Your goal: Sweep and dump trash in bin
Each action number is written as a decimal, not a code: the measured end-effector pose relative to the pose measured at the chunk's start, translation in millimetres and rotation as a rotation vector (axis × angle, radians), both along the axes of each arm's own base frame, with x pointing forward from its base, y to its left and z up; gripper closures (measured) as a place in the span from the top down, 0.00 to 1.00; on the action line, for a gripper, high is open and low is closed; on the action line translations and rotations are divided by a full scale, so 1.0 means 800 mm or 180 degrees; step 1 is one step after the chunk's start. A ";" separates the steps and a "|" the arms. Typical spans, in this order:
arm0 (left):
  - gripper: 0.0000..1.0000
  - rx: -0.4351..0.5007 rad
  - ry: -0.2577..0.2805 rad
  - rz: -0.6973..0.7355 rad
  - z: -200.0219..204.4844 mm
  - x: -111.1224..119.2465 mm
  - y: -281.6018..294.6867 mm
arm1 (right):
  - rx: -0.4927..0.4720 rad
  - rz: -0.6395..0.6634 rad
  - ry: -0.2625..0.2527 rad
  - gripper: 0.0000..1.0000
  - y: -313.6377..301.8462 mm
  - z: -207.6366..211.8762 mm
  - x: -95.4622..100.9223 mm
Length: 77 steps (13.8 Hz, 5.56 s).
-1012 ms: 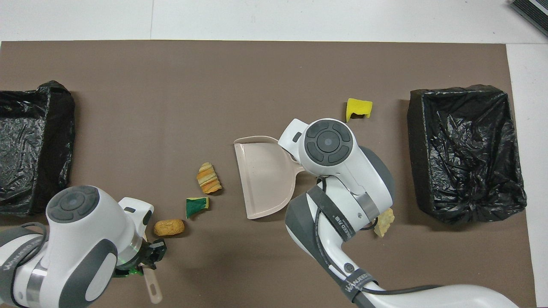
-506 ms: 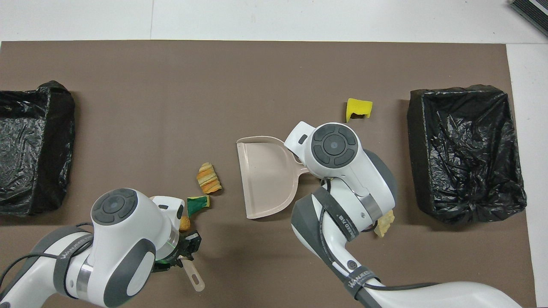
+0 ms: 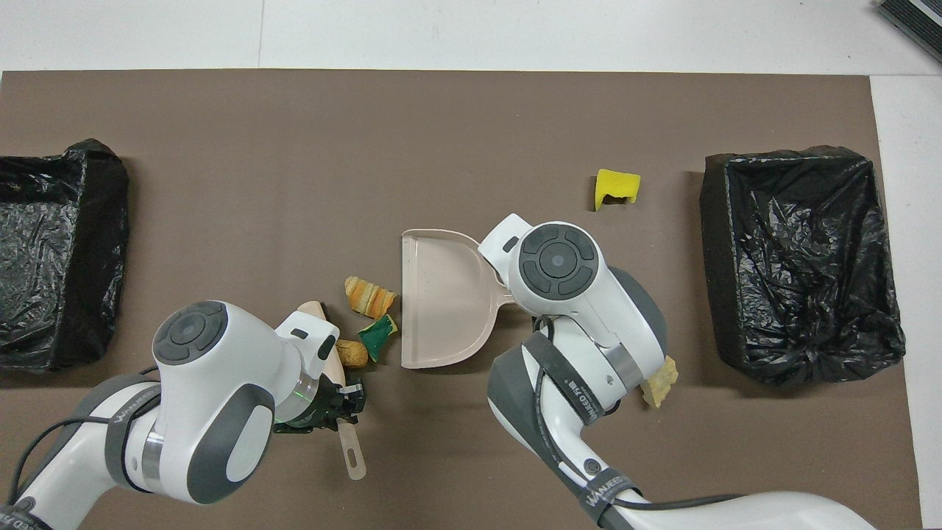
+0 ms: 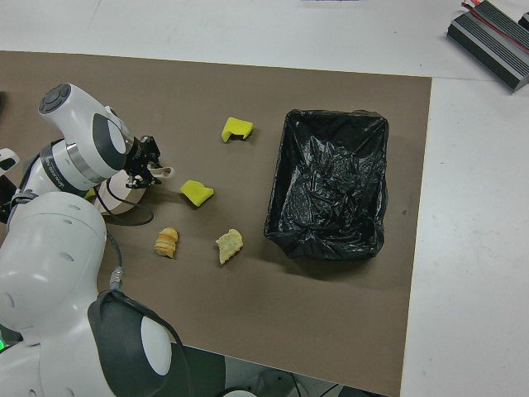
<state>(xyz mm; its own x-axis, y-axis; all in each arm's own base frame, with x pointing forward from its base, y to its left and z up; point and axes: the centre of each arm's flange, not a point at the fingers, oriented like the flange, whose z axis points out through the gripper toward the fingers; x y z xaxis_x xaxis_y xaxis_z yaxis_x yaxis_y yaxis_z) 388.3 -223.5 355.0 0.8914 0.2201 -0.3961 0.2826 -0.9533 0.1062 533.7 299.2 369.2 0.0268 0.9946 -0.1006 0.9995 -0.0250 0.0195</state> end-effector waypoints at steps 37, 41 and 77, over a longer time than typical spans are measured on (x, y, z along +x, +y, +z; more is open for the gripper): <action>0.26 -0.0418 -0.0105 -0.1867 -0.004 0.076 -0.090 | -0.0142 -0.0108 0.0014 0.32 -0.012 0.015 -0.005; 0.26 -0.0278 -0.0166 -0.1324 0.014 0.109 -0.044 | -0.0140 -0.0007 0.0024 0.32 -0.015 0.015 -0.002; 1.00 0.0131 -0.0644 -0.0660 0.037 0.052 -0.050 | 0.0384 -0.0165 -0.0194 0.32 -0.512 0.199 0.041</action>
<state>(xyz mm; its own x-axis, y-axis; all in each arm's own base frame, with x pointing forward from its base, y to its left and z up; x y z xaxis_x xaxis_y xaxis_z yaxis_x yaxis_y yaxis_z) 430.2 -263.2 384.8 0.9791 0.0372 -0.2001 0.0584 -0.9932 0.1008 566.4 -110.2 528.0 0.0810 0.9965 0.0229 0.9939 -0.0825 0.0738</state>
